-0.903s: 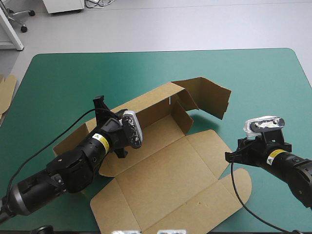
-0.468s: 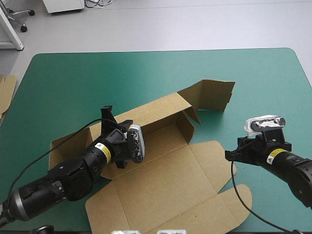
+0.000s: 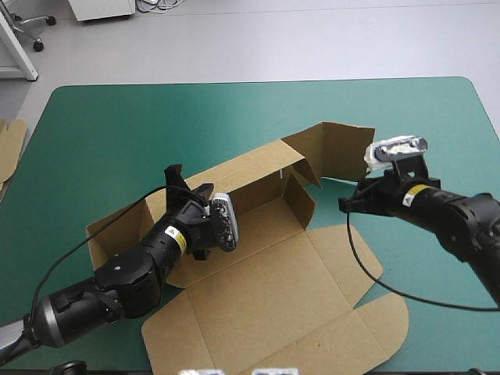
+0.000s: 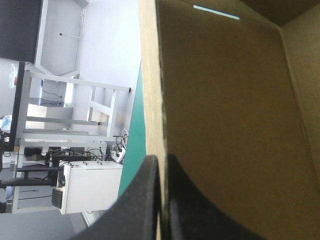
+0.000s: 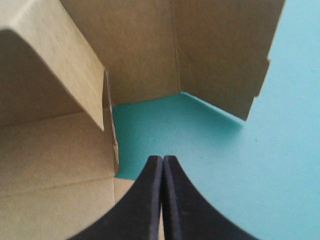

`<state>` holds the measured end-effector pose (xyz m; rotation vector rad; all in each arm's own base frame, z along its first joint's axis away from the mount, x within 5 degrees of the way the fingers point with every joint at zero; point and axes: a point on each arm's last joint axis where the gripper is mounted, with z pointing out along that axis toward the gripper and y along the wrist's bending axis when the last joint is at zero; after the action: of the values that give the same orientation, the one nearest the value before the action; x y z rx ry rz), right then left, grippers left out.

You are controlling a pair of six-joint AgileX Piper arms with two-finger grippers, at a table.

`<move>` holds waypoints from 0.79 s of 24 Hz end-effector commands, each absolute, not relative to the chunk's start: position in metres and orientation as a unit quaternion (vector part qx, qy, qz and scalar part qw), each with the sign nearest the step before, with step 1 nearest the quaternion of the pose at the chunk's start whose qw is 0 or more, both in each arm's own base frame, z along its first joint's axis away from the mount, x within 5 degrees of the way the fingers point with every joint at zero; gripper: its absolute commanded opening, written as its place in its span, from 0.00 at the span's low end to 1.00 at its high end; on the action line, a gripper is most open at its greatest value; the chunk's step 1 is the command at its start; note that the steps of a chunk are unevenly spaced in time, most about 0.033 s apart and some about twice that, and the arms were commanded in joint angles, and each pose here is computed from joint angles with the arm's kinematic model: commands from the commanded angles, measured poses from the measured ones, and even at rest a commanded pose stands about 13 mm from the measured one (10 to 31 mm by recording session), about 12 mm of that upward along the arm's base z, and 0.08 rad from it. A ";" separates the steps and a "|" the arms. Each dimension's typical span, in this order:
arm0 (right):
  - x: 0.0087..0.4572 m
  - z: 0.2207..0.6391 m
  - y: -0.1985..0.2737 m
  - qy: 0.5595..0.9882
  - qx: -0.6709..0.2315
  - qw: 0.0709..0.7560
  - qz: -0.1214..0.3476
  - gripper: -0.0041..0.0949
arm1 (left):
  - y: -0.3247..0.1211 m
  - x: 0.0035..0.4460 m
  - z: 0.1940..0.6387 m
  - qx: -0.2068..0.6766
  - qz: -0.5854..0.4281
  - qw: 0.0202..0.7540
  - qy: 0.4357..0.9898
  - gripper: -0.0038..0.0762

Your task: Fold the box

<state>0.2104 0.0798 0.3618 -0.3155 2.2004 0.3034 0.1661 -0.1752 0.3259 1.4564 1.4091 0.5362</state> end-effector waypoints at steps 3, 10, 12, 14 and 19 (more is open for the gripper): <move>0.243 0.411 0.094 0.855 -0.141 0.480 0.139 0.03 | -0.174 0.164 0.335 0.585 0.209 0.511 0.594 0.03; 0.294 0.433 0.114 0.870 -0.160 0.446 0.138 0.03 | -0.176 0.162 0.333 0.597 0.191 0.505 0.594 0.03; 0.307 0.437 0.119 0.870 -0.162 0.446 0.137 0.03 | -0.177 0.161 0.332 0.601 0.187 0.503 0.592 0.03; 0.317 0.440 0.123 0.868 -0.162 0.449 0.139 0.03 | -0.176 0.160 0.333 0.599 0.183 0.506 0.593 0.03; 0.345 0.431 0.134 0.873 -0.165 0.437 0.143 0.03 | -0.177 0.158 0.331 0.606 0.168 0.495 0.600 0.03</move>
<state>0.3447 0.1326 0.4081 -0.4153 2.2720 0.3284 0.1617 -0.1754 0.3229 1.5057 1.4341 0.4848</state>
